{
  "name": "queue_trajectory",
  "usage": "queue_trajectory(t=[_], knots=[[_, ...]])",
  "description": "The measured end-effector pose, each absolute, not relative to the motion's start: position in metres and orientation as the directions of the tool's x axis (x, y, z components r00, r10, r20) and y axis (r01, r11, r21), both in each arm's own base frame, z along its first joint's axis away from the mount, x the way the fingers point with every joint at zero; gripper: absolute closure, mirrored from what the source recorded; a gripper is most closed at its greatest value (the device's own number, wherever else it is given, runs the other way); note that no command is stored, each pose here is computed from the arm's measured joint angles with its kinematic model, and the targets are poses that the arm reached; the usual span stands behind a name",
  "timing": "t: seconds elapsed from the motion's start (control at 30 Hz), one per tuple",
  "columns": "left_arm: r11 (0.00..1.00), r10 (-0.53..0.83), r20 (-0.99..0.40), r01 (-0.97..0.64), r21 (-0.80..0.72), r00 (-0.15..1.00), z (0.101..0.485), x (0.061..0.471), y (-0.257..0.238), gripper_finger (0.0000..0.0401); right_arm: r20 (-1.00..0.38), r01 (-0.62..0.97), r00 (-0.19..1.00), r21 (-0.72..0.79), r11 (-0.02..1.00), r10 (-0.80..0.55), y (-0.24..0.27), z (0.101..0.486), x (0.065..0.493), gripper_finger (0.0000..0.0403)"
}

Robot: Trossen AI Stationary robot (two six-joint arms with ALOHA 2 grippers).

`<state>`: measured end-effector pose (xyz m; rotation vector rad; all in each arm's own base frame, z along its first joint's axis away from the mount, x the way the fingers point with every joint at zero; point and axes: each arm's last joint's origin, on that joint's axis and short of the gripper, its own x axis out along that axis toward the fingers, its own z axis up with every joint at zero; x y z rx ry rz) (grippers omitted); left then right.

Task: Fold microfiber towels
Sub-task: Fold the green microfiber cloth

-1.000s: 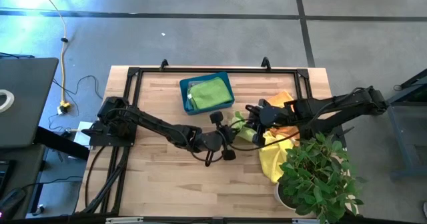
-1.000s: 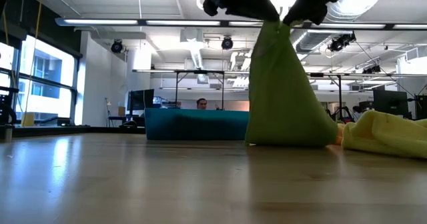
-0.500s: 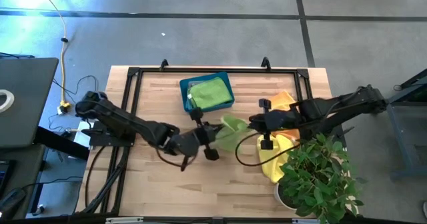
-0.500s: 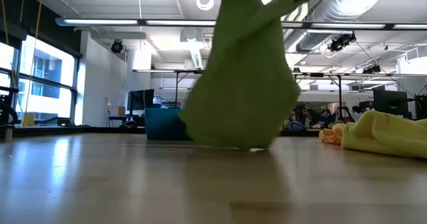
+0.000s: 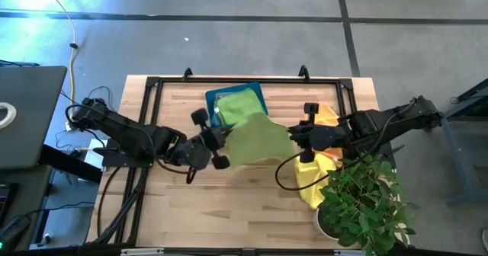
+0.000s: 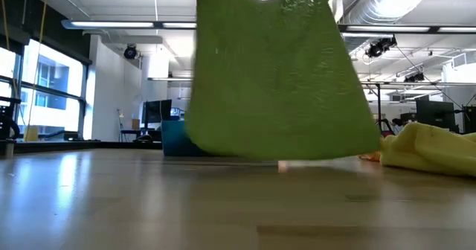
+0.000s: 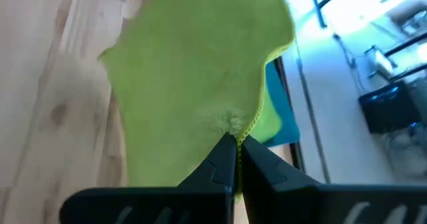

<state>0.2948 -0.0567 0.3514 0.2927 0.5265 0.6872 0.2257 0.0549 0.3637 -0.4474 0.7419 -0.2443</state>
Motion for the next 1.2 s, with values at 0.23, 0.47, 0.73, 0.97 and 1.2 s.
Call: queue_trajectory(t=[0.23,0.47,0.73,0.97,1.2], knots=[[0.691,0.719,-0.368,-0.544,0.477,0.590,0.360,0.274,-0.044,0.0398,-0.561,0.047,0.694,-0.590,0.806,-0.451,0.049,0.365,0.226,0.0403],[0.719,0.695,-0.440,-0.575,0.390,0.570,0.362,0.256,-0.039,0.0398,-0.575,0.058,0.661,-0.600,0.798,-0.481,0.038,0.361,0.232,0.0403],[0.718,0.696,-0.500,-0.525,0.457,0.516,0.354,0.250,-0.034,0.0398,-0.631,-0.025,0.585,-0.643,0.766,-0.510,0.023,0.342,0.256,0.0402],[0.579,0.815,-0.424,-0.573,0.581,0.394,0.356,0.247,-0.009,0.0398,-0.601,0.005,0.518,-0.709,0.705,-0.609,-0.002,0.334,0.272,0.0402],[0.536,0.843,-0.411,-0.595,0.598,0.347,0.357,0.247,0.003,0.0398,-0.490,0.066,0.483,-0.806,0.588,-0.726,-0.010,0.337,0.280,0.0402]])
